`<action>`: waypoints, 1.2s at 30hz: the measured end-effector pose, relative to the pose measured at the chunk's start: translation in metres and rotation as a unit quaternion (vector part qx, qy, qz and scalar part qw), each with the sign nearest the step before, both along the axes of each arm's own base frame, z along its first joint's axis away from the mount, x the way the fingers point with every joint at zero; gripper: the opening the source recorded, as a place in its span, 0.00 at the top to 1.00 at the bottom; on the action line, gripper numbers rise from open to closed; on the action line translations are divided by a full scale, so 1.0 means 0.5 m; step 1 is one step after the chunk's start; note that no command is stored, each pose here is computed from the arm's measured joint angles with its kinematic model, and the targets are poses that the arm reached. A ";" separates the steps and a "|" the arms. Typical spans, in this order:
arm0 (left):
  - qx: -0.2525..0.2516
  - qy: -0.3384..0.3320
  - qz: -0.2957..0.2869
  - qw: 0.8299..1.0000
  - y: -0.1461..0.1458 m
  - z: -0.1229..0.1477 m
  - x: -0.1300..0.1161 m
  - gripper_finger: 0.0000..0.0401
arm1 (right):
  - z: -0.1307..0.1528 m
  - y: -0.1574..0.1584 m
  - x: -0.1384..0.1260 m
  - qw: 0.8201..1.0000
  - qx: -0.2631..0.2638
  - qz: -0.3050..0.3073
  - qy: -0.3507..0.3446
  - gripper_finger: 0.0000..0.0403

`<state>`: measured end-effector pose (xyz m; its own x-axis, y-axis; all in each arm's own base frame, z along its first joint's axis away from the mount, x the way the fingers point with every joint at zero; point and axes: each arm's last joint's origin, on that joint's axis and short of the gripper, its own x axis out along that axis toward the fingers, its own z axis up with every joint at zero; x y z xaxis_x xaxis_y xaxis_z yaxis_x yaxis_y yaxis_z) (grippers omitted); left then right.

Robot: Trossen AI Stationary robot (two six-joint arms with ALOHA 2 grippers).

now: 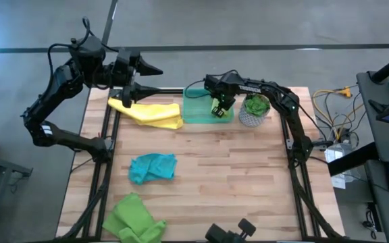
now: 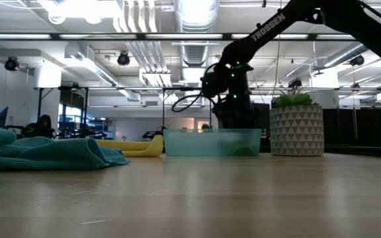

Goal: Fold microfiber towels
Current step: Put the light green microfiber cloth into the blue bin

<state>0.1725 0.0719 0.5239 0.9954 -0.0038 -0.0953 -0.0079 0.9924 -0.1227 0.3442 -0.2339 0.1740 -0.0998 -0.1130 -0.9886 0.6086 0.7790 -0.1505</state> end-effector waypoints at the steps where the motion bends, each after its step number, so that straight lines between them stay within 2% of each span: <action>1: -0.001 -0.001 0.000 1.000 0.000 0.000 0.000 0.16 | -0.003 0.001 -0.001 1.000 0.002 0.001 0.006 0.98; 5: -0.012 -0.001 -0.001 1.000 0.000 0.000 0.000 0.16 | 0.009 0.005 -0.008 1.000 0.004 -0.017 0.016 0.98; 8: -0.012 -0.001 -0.002 1.000 0.000 0.000 0.000 0.16 | 0.043 0.010 -0.002 1.000 -0.012 -0.015 -0.009 0.98; 12: -0.013 0.000 -0.002 1.000 0.000 -0.001 0.000 0.16 | 0.062 0.022 0.027 0.996 0.000 0.041 -0.082 0.98; 17: -0.014 0.000 -0.002 1.000 0.000 -0.001 0.001 0.16 | 0.045 0.025 0.062 0.987 -0.006 0.093 -0.133 0.98; 22: -0.025 0.001 -0.002 1.000 0.000 -0.001 0.001 0.16 | 0.007 0.017 0.070 0.987 0.005 0.104 -0.119 0.98; 27: -0.026 0.001 -0.005 1.000 -0.001 -0.001 0.001 0.16 | -0.025 0.025 0.057 0.990 0.046 0.115 -0.065 0.98; 31: -0.026 0.001 -0.005 1.000 -0.001 -0.001 0.001 0.16 | -0.016 0.032 0.048 0.992 0.058 0.098 -0.049 0.98; 36: -0.026 0.001 -0.005 1.000 0.000 -0.002 0.001 0.16 | 0.026 0.032 0.044 0.992 0.036 0.095 -0.077 0.98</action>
